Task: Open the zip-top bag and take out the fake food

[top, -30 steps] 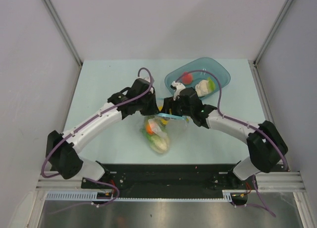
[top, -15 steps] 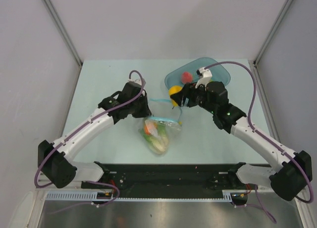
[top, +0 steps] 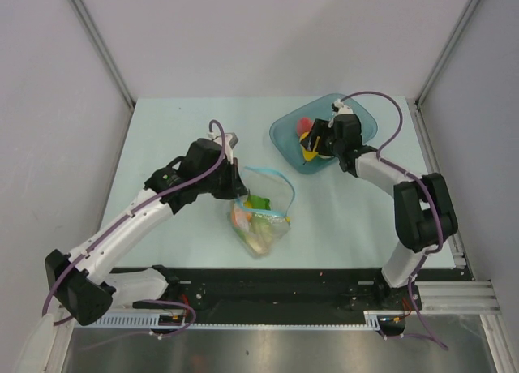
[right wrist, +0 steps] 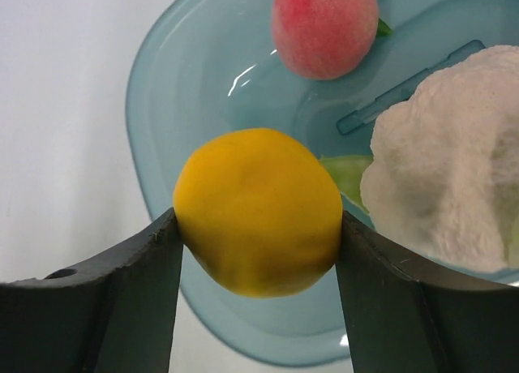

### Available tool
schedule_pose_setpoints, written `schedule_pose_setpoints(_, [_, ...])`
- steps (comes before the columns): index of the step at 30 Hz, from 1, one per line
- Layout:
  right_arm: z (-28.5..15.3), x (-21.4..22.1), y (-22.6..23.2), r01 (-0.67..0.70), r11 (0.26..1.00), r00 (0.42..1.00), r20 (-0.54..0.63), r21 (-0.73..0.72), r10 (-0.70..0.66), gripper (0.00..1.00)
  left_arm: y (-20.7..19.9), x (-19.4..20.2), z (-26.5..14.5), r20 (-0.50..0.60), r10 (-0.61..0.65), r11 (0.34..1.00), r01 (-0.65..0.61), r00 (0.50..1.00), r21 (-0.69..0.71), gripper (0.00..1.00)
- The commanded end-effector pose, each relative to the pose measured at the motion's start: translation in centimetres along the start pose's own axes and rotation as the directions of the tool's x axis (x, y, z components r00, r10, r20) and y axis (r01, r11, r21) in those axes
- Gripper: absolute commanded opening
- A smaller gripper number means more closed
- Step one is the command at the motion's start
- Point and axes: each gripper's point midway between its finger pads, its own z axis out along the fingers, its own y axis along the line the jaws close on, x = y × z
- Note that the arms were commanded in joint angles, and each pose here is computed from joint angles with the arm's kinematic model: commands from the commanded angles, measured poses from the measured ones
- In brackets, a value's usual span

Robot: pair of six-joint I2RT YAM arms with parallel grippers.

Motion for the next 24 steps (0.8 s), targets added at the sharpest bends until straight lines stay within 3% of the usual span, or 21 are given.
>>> schedule_pose_setpoints(1, [1.2,-3.3,1.2,0.069,0.997,0.996,0.05,-0.033,-0.068,0.58,-0.5,-2.1,-1.3,0.082,0.064,0.998,-0.066,0.995,0.023,0.0])
schedule_pose_setpoints(2, [1.2,-2.5,0.8,0.074,0.997,0.997,0.003,-0.02,-0.074,0.68,-0.3,-1.9,-1.1,0.069,0.048,0.999,-0.05,0.996,0.017,0.0])
schedule_pose_setpoints(3, [1.2,-2.3,0.6,0.081,0.997,0.996,-0.024,-0.01,-0.081,0.87,-0.5,-2.3,-1.3,0.071,0.028,0.999,-0.029,0.997,0.017,0.0])
schedule_pose_setpoints(5, [0.3,-2.9,0.2,0.085,0.996,0.995,-0.055,0.039,-0.083,0.99,-0.6,-2.5,-1.5,0.047,-0.005,1.0,0.005,0.999,0.014,0.0])
schedule_pose_setpoints(6, [-0.4,-3.5,0.2,0.067,0.996,0.997,-0.042,0.057,-0.065,1.0,-1.1,-3.2,-2.0,0.068,-0.012,1.0,0.01,0.998,0.023,0.0])
schedule_pose_setpoints(9, [-1.6,-3.6,1.6,0.025,0.999,0.999,-0.049,0.037,-0.023,1.0,-1.7,-4.8,-3.3,0.112,-0.025,1.0,0.023,0.993,0.019,0.0])
schedule_pose_setpoints(12, [-3.7,-3.5,5.0,0.09,0.996,0.994,-0.055,-0.025,-0.091,1.0,-1.6,-5.0,-4.0,0.09,-0.016,1.0,0.017,0.996,-0.013,0.01])
schedule_pose_setpoints(16, [-8.8,-3.7,10.1,0.096,0.982,0.99,-0.085,-0.163,-0.111,0.98,-1.6,-4.3,-2.3,0.065,-0.023,1.0,0.022,0.998,0.012,0.0])
schedule_pose_setpoints(22, [-16.2,-0.1,16.5,0.196,0.938,0.964,-0.119,-0.286,-0.238,0.76,-1.7,-3.7,0.9,0.027,-0.055,0.997,0.054,0.998,0.047,0.0])
schedule_pose_setpoints(24, [-17.9,0.7,17.4,0.206,0.929,0.959,-0.125,-0.308,-0.254,0.62,-1.5,-4.2,1.1,0.037,-0.053,0.998,0.052,0.998,0.028,0.0])
